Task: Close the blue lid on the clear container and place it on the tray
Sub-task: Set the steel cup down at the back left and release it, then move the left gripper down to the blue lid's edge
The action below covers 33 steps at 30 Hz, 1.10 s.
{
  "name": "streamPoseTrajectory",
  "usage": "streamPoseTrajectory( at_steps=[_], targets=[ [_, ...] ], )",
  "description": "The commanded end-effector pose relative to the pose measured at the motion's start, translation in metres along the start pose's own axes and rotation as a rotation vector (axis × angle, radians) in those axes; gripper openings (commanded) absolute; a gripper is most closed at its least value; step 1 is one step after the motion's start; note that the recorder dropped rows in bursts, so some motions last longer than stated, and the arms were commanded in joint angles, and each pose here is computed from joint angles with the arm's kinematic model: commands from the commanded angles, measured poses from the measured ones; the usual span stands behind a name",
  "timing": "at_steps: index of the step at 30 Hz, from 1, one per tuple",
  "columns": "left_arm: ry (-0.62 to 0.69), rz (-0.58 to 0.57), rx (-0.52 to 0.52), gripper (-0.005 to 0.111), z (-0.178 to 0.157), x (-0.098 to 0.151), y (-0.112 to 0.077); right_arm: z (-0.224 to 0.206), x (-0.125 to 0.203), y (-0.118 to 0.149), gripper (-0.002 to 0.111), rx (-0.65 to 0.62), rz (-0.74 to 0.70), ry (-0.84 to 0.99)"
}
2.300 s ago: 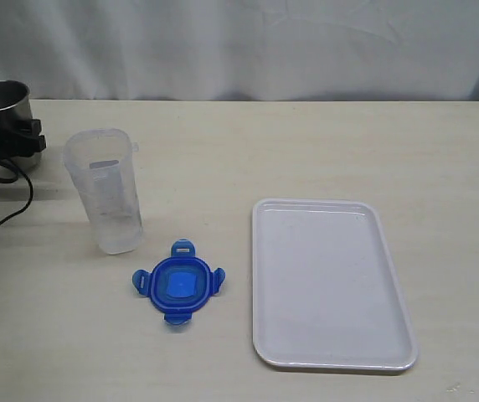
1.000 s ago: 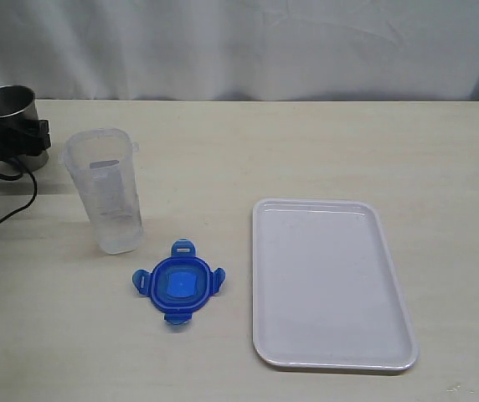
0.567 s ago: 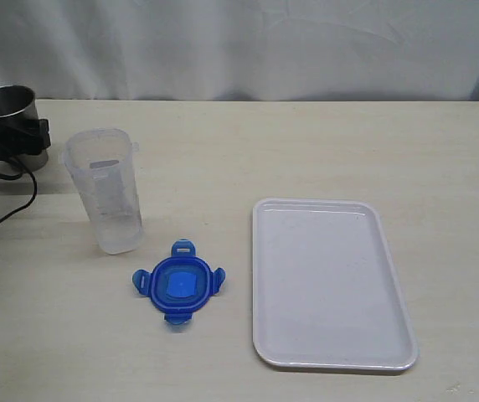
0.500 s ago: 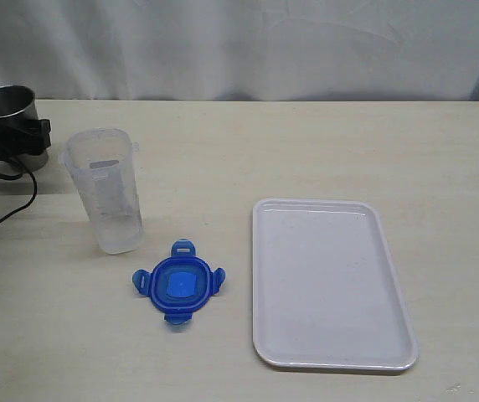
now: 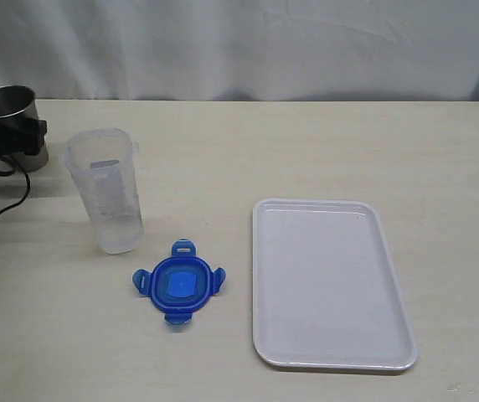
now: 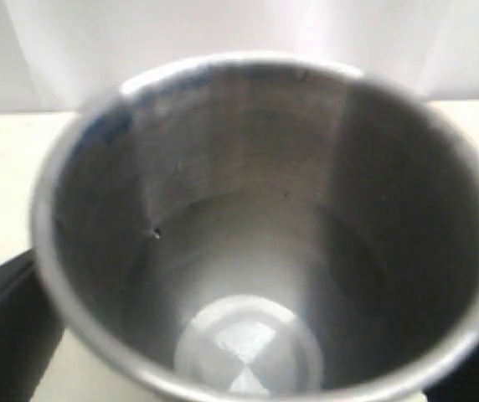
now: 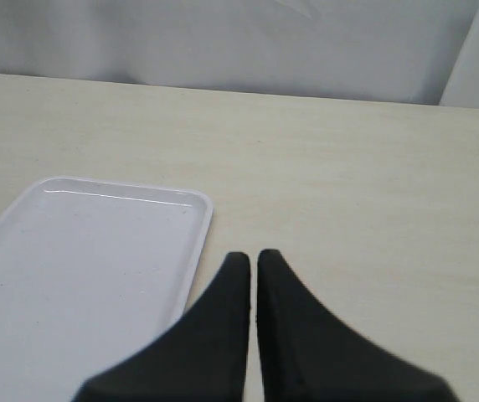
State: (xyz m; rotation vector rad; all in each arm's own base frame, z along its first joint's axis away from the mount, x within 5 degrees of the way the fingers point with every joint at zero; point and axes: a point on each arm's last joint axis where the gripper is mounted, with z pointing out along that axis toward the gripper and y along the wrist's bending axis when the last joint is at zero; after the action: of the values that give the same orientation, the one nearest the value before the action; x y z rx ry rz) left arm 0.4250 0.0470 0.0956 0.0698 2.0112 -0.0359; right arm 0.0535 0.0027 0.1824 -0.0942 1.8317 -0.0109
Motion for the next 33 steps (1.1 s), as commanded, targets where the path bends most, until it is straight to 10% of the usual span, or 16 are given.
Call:
streamPoseTrajectory(
  at_steps=[1,12,33],
  targets=[
    [-0.03,0.001,0.009,0.105,-0.013,-0.005,-0.003,0.0,0.0,0.0,0.004,0.0,-0.009,-0.005],
    [0.027,-0.029,0.02,0.105,-0.044,0.019,-0.011,0.0,0.0,0.0,0.004,0.0,-0.009,-0.005],
    [0.235,-0.261,-0.221,0.105,-0.188,-0.056,-0.013,0.0,0.0,0.0,0.004,0.0,-0.009,-0.005]
  ],
)
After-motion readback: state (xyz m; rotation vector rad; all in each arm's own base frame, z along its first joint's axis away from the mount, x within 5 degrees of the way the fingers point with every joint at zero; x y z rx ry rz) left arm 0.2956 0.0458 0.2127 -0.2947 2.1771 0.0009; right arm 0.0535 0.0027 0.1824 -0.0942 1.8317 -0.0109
